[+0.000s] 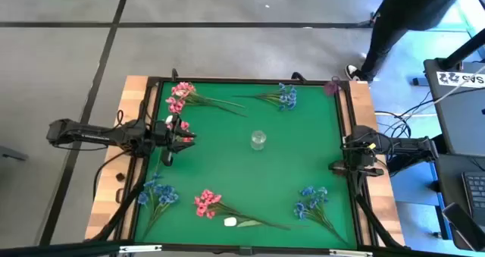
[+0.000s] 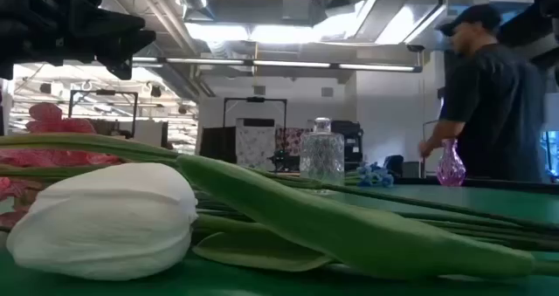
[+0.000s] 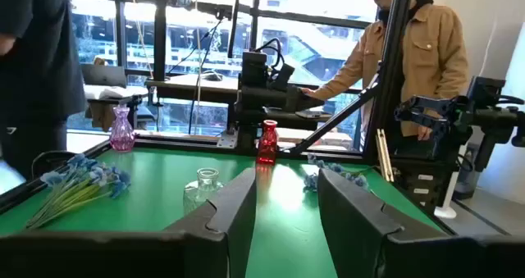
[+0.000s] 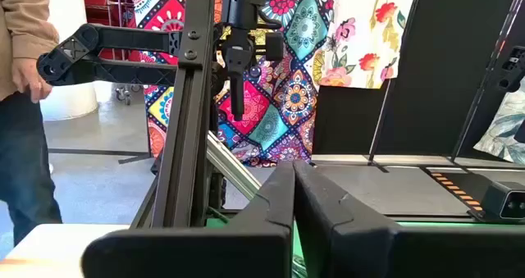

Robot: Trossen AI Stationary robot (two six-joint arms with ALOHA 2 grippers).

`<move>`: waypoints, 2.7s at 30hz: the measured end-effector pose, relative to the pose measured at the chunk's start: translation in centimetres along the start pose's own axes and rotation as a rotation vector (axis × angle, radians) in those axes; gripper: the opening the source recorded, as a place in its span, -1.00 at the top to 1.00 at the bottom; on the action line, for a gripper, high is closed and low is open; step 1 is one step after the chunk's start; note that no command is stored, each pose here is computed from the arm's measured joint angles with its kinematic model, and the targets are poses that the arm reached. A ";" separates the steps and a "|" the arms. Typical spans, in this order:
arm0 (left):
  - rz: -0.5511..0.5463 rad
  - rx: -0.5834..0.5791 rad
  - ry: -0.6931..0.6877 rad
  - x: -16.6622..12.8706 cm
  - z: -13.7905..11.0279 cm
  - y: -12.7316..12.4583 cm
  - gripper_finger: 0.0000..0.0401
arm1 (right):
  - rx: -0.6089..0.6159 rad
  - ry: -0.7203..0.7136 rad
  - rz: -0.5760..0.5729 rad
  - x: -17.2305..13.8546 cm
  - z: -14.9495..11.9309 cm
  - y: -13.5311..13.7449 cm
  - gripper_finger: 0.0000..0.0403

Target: Sort flowers into vase by color

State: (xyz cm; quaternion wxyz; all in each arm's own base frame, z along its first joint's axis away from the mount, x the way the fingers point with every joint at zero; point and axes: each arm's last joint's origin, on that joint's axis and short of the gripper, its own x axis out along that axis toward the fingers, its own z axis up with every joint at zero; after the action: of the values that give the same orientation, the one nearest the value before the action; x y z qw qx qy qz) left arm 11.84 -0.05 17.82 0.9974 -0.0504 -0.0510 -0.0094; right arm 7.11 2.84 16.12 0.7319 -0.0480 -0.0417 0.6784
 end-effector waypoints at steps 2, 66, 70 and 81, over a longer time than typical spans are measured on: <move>0.000 0.000 0.000 0.0 0.0 0.0 0.36 | 0.000 0.000 0.000 0.0 0.0 0.0 0.96; -0.003 0.114 -0.036 0.0 0.3 0.0 0.36 | 0.001 0.000 0.000 0.0 0.0 0.0 0.96; -0.039 -0.137 -0.197 -0.2 1.9 -0.2 0.36 | 0.001 0.000 0.000 0.0 0.0 0.0 0.96; -0.345 -0.545 -0.684 -2.6 6.6 -0.9 0.36 | 0.001 0.000 0.000 0.0 0.0 0.0 0.96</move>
State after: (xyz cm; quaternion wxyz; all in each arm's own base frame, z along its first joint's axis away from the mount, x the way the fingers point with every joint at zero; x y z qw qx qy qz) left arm 8.54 -0.20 24.14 0.8576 -0.3015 -0.3801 -0.1709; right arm 7.11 2.84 16.12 0.7319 -0.0477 -0.0415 0.6784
